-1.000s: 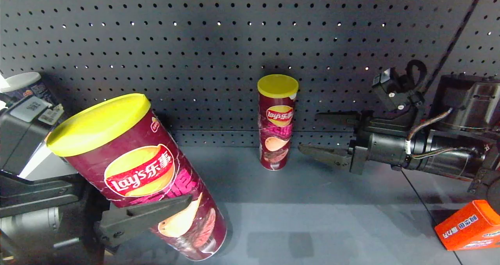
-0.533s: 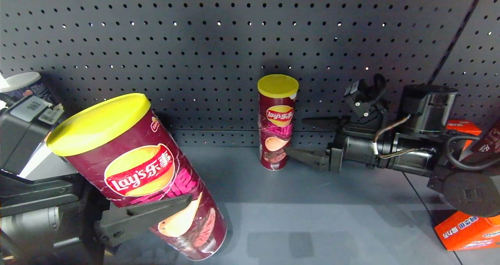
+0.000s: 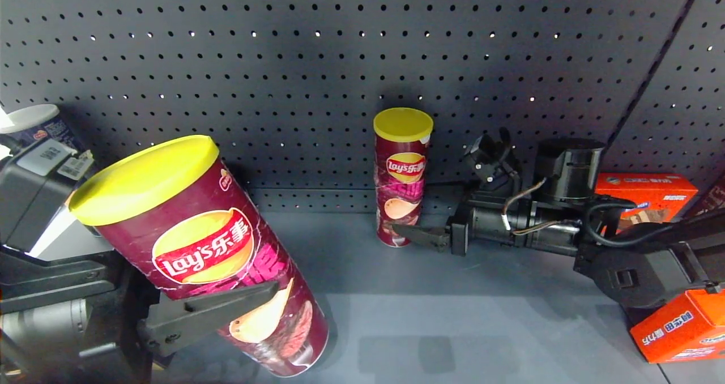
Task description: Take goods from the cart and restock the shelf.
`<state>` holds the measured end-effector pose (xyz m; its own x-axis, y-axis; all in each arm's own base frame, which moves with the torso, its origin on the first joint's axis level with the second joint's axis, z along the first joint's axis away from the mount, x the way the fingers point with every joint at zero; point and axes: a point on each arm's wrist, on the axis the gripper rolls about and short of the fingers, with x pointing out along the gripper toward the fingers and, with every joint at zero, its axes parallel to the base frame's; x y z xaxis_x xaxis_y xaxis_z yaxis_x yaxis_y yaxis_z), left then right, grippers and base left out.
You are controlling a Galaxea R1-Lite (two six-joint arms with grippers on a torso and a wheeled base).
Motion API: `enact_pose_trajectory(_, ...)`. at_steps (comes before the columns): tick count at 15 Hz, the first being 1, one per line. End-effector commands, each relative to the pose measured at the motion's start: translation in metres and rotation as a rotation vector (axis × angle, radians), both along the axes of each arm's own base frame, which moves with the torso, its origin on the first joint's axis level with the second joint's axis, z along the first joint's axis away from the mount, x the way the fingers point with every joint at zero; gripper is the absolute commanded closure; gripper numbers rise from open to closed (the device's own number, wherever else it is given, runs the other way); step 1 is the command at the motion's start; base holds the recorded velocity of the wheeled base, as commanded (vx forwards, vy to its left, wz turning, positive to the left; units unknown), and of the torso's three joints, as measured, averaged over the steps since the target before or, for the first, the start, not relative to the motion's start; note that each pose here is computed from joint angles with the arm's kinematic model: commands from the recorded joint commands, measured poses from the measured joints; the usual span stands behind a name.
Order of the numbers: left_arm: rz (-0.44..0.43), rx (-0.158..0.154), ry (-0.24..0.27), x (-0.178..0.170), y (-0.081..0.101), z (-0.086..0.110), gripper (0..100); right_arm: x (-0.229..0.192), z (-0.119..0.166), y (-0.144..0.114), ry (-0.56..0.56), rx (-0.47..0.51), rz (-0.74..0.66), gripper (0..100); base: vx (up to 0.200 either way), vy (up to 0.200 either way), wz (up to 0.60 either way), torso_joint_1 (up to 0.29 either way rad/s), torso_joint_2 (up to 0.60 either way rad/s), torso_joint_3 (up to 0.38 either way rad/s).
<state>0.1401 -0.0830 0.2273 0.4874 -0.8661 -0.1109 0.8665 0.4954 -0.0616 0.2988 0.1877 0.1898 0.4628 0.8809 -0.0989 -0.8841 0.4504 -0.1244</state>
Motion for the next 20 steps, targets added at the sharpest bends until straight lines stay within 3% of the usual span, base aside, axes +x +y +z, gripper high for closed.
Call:
enact_pose_trajectory(1, 0.000, -0.001, 0.000, 0.000, 0.000, 0.000, 100, 0.006, -0.011, 0.005, 0.018, -0.011, 0.002, 0, 0.000, 0.000, 0.00, 0.000, 0.00, 0.000)
enact_pose_trajectory(14, 0.004, -0.002, 0.000, 0.000, 0.000, 0.001, 100, 0.027, -0.024, 0.029, 0.010, -0.006, 0.030, 0, 0.000, 0.000, 0.00, 0.000, 0.00, 0.000)
enact_pose_trajectory(15, 0.002, -0.003, -0.001, 0.000, 0.000, 0.001, 100, 0.027, -0.024, 0.030, 0.013, -0.008, 0.027, 100, 0.000, 0.000, 0.00, 0.000, 0.00, 0.000)
enact_pose_trajectory(20, 0.004, -0.003, 0.000, 0.000, 0.000, 0.000, 100, 0.017, -0.017, 0.032, 0.003, -0.002, 0.043, 100, 0.000, 0.000, 0.00, 0.000, 0.00, 0.000)
